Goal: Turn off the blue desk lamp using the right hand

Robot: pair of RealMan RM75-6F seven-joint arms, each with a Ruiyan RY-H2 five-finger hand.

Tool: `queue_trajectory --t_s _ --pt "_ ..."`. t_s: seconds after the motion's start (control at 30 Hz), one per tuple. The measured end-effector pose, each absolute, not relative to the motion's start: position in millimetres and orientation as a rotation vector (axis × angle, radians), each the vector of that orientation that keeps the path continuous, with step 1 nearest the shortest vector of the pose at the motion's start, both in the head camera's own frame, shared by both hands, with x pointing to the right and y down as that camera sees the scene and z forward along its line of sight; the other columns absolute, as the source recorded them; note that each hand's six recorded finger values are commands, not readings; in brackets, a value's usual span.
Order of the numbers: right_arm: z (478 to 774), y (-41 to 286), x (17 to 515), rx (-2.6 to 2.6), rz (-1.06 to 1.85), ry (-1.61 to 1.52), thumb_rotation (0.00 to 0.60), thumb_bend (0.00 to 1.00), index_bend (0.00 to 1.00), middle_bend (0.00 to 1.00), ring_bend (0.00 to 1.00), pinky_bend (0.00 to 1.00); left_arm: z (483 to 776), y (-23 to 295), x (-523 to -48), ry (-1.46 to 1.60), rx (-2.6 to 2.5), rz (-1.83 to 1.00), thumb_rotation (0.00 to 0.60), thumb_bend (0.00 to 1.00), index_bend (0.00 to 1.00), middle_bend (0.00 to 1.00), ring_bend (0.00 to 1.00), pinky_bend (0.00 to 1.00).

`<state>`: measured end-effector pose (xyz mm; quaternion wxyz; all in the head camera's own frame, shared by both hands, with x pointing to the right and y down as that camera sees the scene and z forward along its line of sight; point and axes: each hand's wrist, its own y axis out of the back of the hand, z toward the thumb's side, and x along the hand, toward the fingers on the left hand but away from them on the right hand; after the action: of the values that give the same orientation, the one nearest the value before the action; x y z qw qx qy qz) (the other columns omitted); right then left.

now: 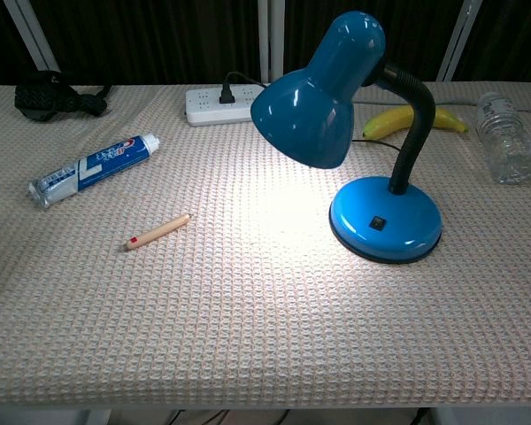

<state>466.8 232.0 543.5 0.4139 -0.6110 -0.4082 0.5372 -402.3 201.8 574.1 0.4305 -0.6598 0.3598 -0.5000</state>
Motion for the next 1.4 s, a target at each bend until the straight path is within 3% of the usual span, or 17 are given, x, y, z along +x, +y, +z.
queue_trajectory --t_s 0.43,0.57,0.63,0.7,0.73,0.77,0.83,0.87,0.97,1.1,1.4 --pt "542 235 465 -1.546 1.344 -1.021 0.600 0.24 0.00 0.00 0.00 0.00 574 202 -406 0.899 -1.646 -1.268 0.600 0.03 0.03 0.00 0.00 0.00" --pt "546 236 459 -1.575 1.338 -0.991 0.600 0.19 0.00 0.00 0.00 0.00 574 199 -407 0.907 -1.646 -1.266 0.600 0.03 0.03 0.00 0.00 0.00" --pt "549 237 454 -1.592 1.336 -0.964 0.600 0.17 0.00 0.00 0.03 0.08 575 200 -406 0.901 -1.648 -1.269 0.600 0.03 0.03 0.00 0.00 0.00" --pt "552 238 448 -1.612 1.327 -0.935 0.600 0.16 0.00 0.02 0.18 0.28 576 200 -407 0.901 -1.652 -1.271 0.600 0.03 0.03 0.00 0.00 0.00" --pt "553 238 445 -1.623 1.319 -0.924 0.600 0.14 0.00 0.10 0.33 0.43 577 200 -407 0.903 -1.655 -1.272 0.600 0.03 0.03 0.00 0.00 0.00" --pt "554 238 442 -1.636 1.310 -0.914 0.600 0.14 0.00 0.18 0.42 0.50 578 201 -407 0.903 -1.656 -1.272 0.600 0.03 0.03 0.00 0.00 0.00" --pt "557 240 433 -1.673 1.289 -0.886 0.600 0.10 0.00 0.51 0.63 0.67 580 202 -407 0.899 -1.660 -1.276 0.600 0.03 0.03 0.00 0.00 0.00" --pt "559 241 429 -1.690 1.286 -0.871 0.600 0.08 0.00 0.66 0.71 0.72 582 202 -407 0.895 -1.661 -1.278 0.600 0.03 0.03 0.00 0.00 0.00" --pt "567 245 416 -1.751 1.277 -0.810 0.600 0.07 0.00 0.90 0.87 0.82 582 204 -407 0.885 -1.658 -1.281 0.600 0.03 0.03 0.00 0.00 0.00" --pt "579 250 391 -1.803 1.245 -0.724 0.600 0.08 0.00 0.99 0.94 0.86 579 204 -409 0.901 -1.656 -1.278 0.600 0.03 0.03 0.00 0.00 0.00" --pt "611 252 338 -1.875 1.190 -0.585 0.600 0.38 0.00 1.00 0.96 0.88 579 207 -410 0.897 -1.654 -1.286 0.600 0.03 0.03 0.00 0.00 0.00"
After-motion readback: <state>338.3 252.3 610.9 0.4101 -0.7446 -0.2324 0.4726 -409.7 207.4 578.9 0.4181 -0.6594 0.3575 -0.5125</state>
